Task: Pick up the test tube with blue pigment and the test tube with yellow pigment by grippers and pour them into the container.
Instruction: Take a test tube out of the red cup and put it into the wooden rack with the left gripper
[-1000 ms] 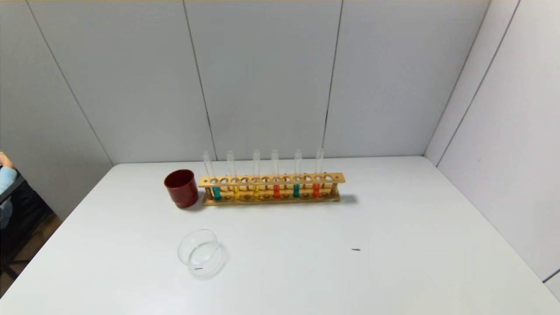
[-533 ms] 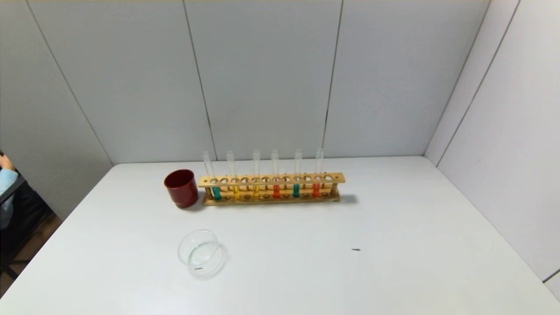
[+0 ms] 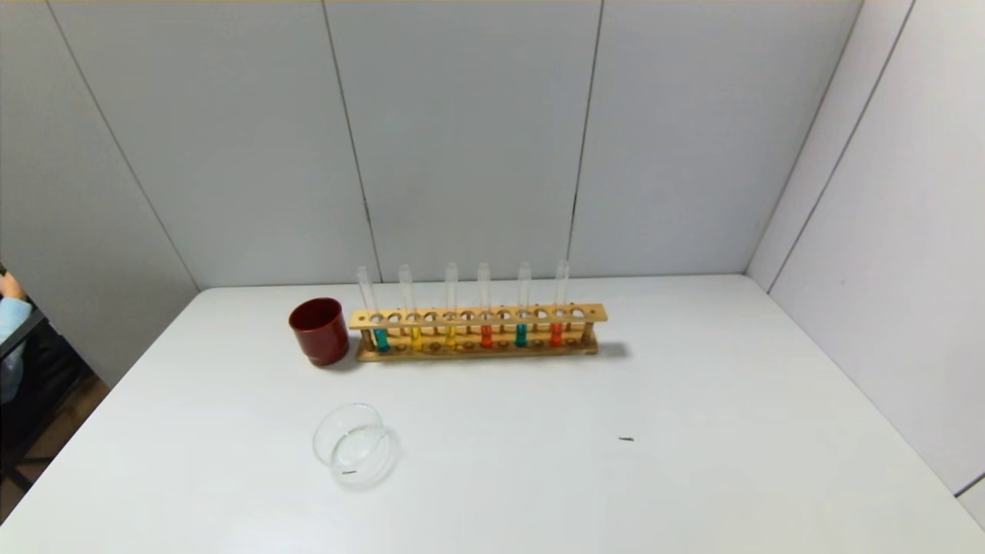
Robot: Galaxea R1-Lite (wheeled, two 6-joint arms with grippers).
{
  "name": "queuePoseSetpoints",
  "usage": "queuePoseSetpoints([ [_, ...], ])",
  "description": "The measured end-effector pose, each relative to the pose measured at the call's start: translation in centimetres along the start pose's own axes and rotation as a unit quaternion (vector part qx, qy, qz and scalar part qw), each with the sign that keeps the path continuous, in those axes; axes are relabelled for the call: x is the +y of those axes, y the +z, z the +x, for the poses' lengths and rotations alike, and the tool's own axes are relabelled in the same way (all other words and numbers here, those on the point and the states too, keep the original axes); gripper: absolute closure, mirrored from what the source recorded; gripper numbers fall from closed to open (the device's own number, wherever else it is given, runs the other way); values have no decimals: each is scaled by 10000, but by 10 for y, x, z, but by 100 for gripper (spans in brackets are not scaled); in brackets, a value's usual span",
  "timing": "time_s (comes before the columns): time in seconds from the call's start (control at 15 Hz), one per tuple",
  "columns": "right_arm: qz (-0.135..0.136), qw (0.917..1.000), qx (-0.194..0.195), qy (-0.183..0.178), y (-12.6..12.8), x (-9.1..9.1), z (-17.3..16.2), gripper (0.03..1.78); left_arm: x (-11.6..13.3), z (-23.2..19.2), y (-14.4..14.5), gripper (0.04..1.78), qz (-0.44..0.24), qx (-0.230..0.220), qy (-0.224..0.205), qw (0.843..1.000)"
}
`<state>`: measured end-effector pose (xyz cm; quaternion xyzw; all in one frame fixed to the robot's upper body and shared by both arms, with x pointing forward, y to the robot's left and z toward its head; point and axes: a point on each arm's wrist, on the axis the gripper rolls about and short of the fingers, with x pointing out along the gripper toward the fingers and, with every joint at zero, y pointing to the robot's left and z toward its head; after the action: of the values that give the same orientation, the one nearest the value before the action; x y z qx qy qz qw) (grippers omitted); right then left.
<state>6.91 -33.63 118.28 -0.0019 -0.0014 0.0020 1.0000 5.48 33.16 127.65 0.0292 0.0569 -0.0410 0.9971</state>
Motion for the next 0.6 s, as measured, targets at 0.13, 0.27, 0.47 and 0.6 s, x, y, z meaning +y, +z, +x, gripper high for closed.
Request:
queuePoseSetpoints([
  [0.13,0,10000,0,0,0,0,0,6,4,19,46,7,7,149,-154,9998],
  [0.27,-2,10000,0,0,0,0,0,6,8,54,88,7,0,283,-369,9989],
  [0.47,-2,10000,0,0,0,0,0,6,15,131,134,7,-2,415,-739,9964],
  [0.6,-2,10000,0,0,0,0,0,6,15,185,144,7,-2,469,-926,9946],
])
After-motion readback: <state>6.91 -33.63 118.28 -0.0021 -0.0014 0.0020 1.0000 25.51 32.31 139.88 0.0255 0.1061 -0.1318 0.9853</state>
